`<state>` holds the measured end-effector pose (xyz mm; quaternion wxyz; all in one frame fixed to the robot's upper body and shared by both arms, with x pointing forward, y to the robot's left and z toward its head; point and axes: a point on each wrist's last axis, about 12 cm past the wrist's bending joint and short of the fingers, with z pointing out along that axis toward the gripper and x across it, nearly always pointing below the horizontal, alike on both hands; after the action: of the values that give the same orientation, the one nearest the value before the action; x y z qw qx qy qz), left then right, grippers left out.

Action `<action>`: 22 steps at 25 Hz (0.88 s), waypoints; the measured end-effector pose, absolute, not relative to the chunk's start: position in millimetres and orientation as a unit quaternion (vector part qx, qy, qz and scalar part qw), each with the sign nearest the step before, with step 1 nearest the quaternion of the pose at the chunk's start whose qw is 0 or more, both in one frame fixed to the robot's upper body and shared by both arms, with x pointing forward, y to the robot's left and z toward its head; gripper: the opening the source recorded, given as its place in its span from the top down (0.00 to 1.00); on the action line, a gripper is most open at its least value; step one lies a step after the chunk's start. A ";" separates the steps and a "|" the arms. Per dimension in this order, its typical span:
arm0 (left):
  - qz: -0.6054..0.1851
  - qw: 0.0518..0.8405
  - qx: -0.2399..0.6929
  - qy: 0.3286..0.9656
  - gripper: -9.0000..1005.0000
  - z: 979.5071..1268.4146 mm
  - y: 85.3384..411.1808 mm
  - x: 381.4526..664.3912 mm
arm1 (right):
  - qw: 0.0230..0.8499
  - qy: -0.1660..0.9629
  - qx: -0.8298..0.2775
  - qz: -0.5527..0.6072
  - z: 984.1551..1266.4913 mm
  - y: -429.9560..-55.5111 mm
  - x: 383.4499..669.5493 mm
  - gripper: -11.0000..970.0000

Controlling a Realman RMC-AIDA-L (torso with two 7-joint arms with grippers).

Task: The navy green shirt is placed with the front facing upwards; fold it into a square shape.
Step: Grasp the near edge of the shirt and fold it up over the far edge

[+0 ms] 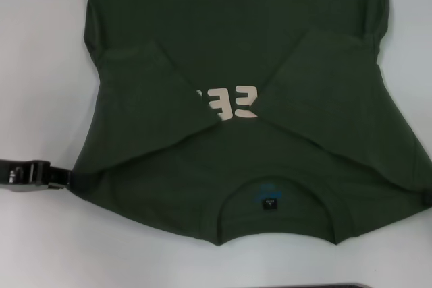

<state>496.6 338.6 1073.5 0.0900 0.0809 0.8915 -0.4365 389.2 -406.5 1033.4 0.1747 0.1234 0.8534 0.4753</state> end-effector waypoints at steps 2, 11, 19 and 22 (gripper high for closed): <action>-0.437 0.085 0.080 0.892 0.96 1072.7 340.7 492.4 | 0.174 0.853 0.124 0.477 1032.6 -406.6 385.2 0.95; -0.444 0.070 0.067 0.891 0.96 1067.6 352.1 468.6 | 0.168 0.849 0.127 0.485 1029.3 -405.7 365.5 0.95; -0.447 0.066 0.066 0.890 0.96 1061.8 351.2 460.7 | 0.174 0.847 0.125 0.486 1031.9 -407.9 367.3 0.95; -0.448 0.070 0.068 0.889 0.96 1062.1 350.5 461.9 | 0.175 0.847 0.120 0.487 1033.0 -406.7 371.9 0.95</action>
<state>461.9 350.5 1062.1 0.0697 0.0681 0.8888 -0.4479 371.9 -406.7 1033.0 0.1747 0.1198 0.8472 0.4872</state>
